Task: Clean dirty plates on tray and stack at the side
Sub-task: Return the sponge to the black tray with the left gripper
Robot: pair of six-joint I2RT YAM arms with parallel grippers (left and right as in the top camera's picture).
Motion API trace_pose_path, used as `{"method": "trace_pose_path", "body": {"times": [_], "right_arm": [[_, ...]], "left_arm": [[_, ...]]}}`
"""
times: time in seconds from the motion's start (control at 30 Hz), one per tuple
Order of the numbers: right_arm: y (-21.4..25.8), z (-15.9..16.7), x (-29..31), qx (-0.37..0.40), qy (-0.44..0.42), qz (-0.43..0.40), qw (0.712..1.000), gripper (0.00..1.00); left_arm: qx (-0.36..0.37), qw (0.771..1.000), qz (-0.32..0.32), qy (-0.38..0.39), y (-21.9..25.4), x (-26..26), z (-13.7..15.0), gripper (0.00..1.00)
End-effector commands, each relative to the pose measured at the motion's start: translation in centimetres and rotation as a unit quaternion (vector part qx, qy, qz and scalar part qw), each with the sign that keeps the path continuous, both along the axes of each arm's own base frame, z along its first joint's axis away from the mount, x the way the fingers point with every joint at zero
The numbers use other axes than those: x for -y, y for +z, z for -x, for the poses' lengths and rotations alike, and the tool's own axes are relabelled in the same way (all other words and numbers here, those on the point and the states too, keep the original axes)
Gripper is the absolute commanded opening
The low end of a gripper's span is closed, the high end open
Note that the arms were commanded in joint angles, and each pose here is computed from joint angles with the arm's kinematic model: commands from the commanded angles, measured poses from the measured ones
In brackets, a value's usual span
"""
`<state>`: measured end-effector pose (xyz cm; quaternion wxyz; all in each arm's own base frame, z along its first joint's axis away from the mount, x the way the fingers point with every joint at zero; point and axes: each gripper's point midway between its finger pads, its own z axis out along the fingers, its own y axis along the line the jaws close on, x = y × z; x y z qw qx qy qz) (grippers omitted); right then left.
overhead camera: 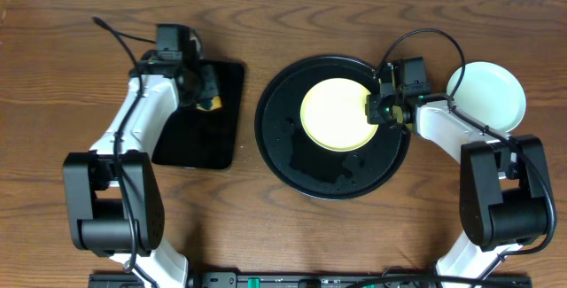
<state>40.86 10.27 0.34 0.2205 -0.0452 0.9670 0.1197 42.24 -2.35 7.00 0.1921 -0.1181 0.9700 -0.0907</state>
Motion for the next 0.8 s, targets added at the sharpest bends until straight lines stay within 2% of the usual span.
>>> {"method": "trace_pose_path", "body": {"times": [0.0,0.07,0.1,0.13,0.2,0.23,0.37,0.6,0.67,0.7,0.77], "right_arm": [[-1.9,1.0,0.5,-0.026,-0.005,0.017,1.0,0.31],[-1.9,1.0,0.5,-0.025,-0.005,0.018,1.0,0.31],[-1.9,1.0,0.5,-0.025,-0.005,0.017,1.0,0.31],[-1.9,1.0,0.5,-0.025,-0.005,0.017,1.0,0.31],[-1.9,1.0,0.5,-0.026,-0.005,0.018,1.0,0.39],[-1.9,1.0,0.5,-0.025,-0.005,0.018,1.0,0.4],[-1.9,1.0,0.5,-0.026,-0.005,0.018,0.999,0.41],[-3.1,1.2,0.6,-0.037,-0.005,0.02,0.999,0.34],[-3.5,1.2,0.6,-0.038,-0.005,0.02,0.999,0.19],[-3.5,1.2,0.6,-0.037,-0.005,0.02,0.999,0.01],[-2.3,0.7,0.5,-0.022,-0.006,0.017,1.0,0.01]], "left_arm": [[-0.014,0.999,-0.041,0.012,-1.3,-2.2,0.8,0.08],[-0.027,0.999,-0.043,0.011,-2.6,-2.2,0.8,0.11],[-0.032,0.999,-0.042,0.009,-3.1,-2.0,0.8,0.17],[-0.039,0.998,-0.042,0.007,-3.8,-1.9,0.9,0.34],[-0.052,0.998,-0.039,0.002,-5.2,-1.4,0.9,0.8],[-0.056,0.998,-0.037,0.0,-5.8,-1.3,0.9,0.84],[-0.076,0.996,-0.038,-0.001,-7.4,-1.3,1.3,0.86],[-0.079,0.996,-0.038,-0.001,-7.6,-1.3,1.4,0.87],[-0.079,0.996,-0.038,-0.002,-7.6,-1.3,1.4,0.87],[-0.079,0.996,-0.038,-0.001,-7.6,-1.3,1.4,0.87],[-0.079,0.996,-0.038,-0.001,-7.6,-1.3,1.4,0.87]]}}
